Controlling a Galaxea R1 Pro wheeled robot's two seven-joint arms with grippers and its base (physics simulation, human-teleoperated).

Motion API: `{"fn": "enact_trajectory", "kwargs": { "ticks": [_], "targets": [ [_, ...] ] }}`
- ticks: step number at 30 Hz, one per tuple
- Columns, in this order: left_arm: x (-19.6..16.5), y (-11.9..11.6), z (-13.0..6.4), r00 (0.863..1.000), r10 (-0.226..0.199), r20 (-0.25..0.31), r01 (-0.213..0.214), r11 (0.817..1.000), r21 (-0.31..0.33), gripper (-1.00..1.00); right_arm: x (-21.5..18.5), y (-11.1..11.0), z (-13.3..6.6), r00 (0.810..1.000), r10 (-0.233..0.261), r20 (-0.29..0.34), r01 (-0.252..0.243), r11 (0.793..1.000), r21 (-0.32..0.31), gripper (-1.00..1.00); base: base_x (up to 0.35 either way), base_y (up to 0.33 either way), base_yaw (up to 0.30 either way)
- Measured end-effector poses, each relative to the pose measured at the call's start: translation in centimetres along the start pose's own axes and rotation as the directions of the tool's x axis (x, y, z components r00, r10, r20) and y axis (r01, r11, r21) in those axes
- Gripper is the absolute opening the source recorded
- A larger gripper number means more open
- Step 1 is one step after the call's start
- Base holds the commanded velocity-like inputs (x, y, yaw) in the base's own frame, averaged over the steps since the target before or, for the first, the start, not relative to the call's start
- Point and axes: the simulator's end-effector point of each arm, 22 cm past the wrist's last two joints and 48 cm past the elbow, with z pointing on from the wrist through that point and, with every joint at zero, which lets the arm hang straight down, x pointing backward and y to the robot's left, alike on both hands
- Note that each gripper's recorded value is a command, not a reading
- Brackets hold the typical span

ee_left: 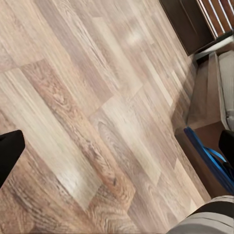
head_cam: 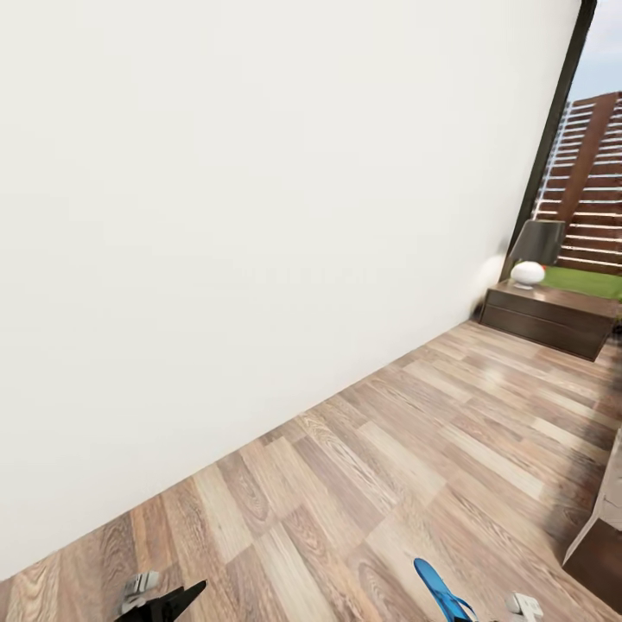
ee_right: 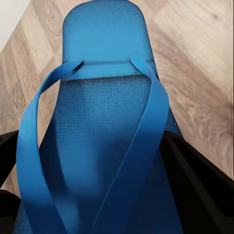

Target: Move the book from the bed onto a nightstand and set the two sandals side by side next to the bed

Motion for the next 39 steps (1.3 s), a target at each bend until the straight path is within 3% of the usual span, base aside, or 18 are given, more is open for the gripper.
{"fn": "enact_trajectory", "kwargs": {
  "ticks": [16, 37, 39],
  "targets": [
    [0.03, -0.03, 0.02, 1.000, 0.000, -0.001, 0.000, 1.000, 0.001, 1.00, -0.01, 0.01, 0.01, 1.000, 0.000, 0.000, 0.000, 1.000, 0.000, -1.00, 0.000, 0.000, -0.066],
    [-0.30, -0.34, -0.01, 1.000, 0.010, 0.007, -0.010, 1.000, 0.006, 1.00, -0.36, 0.50, 0.12, 1.000, -0.006, 0.009, 0.007, 1.000, -0.008, -1.00, 0.000, 0.000, -0.273],
    [-0.40, -0.34, 0.04, 1.000, 0.026, 0.013, -0.027, 1.000, 0.005, 1.00, -0.33, 0.53, 0.15, 1.000, -0.007, 0.009, 0.007, 1.000, -0.009, -1.00, 0.000, 0.000, -0.299]
  ]
}}
